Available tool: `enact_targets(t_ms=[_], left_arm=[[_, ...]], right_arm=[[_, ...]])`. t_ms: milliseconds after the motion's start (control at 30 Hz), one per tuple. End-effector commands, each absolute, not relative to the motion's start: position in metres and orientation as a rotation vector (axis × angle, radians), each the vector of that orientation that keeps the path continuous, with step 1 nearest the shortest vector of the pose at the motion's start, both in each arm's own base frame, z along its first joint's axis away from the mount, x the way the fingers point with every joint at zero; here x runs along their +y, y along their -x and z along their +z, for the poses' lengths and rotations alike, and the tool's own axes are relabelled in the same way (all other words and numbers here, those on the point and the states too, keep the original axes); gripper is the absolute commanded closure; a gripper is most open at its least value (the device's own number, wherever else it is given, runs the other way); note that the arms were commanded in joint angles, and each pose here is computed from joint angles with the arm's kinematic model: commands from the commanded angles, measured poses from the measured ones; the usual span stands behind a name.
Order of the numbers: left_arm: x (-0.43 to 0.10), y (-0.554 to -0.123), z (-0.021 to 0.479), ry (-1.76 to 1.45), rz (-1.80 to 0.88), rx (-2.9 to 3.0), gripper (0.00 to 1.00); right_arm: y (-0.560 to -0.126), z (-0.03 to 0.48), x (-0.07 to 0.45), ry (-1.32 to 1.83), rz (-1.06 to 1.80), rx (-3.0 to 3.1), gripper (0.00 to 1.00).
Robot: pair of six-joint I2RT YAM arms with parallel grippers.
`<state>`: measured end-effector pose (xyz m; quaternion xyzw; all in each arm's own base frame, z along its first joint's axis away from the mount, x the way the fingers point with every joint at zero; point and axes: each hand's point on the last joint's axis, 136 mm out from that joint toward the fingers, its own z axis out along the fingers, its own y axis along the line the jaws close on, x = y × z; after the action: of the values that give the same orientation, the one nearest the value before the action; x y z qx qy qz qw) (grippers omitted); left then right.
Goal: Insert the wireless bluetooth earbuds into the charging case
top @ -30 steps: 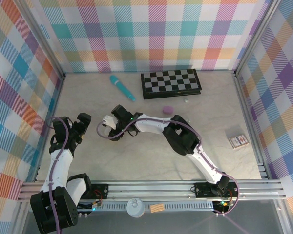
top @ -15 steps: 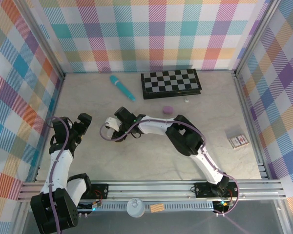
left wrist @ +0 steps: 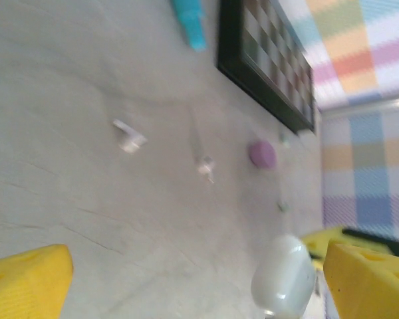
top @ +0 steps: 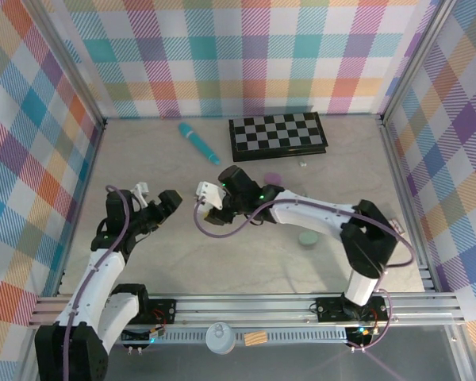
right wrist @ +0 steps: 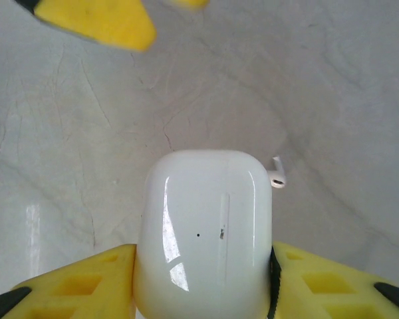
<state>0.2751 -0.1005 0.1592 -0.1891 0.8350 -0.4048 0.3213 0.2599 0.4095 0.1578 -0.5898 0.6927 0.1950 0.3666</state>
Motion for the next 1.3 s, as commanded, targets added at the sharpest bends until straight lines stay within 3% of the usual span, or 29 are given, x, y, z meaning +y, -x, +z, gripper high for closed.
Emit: enact_targets(t_ms=[0,167,333,467,533,733,967,1100,1267], left_arm=[[-0.139,-0.262,0.178,0.284,-1.274,2.188,0.10],[-0.175,-0.251,0.183,0.103,-1.362,2.269,0.17],[-0.200,-0.249,0.189,0.053,-1.470,2.263,0.36],[-0.206,-0.248,0.200,0.036,-1.508,2.219,0.39],[-0.206,-0.248,0.203,0.035,-1.507,2.214,0.38],[-0.206,-0.248,0.210,0.039,-1.522,2.191,0.22],[-0.202,-0.245,0.215,0.005,-1.469,2.196,0.15],[-0.194,-0.240,0.211,-0.015,-1.387,2.226,0.14],[-0.206,-0.238,0.225,-0.093,-1.487,2.178,0.17]], right_arm=[[-0.247,0.166,0.388,1.584,0.482,1.762,0.53],[-0.242,0.195,0.378,1.556,0.500,1.707,0.53],[-0.240,0.205,0.375,1.549,0.509,1.681,0.52],[-0.235,0.205,0.374,1.547,0.532,1.682,0.53],[-0.235,0.204,0.374,1.542,0.536,1.680,0.53],[-0.236,0.200,0.373,1.536,0.534,1.690,0.53],[-0.241,0.198,0.376,1.527,0.522,1.692,0.53],[-0.244,0.199,0.374,1.513,0.515,1.697,0.53],[-0.236,0.202,0.376,1.533,0.565,1.687,0.53]])
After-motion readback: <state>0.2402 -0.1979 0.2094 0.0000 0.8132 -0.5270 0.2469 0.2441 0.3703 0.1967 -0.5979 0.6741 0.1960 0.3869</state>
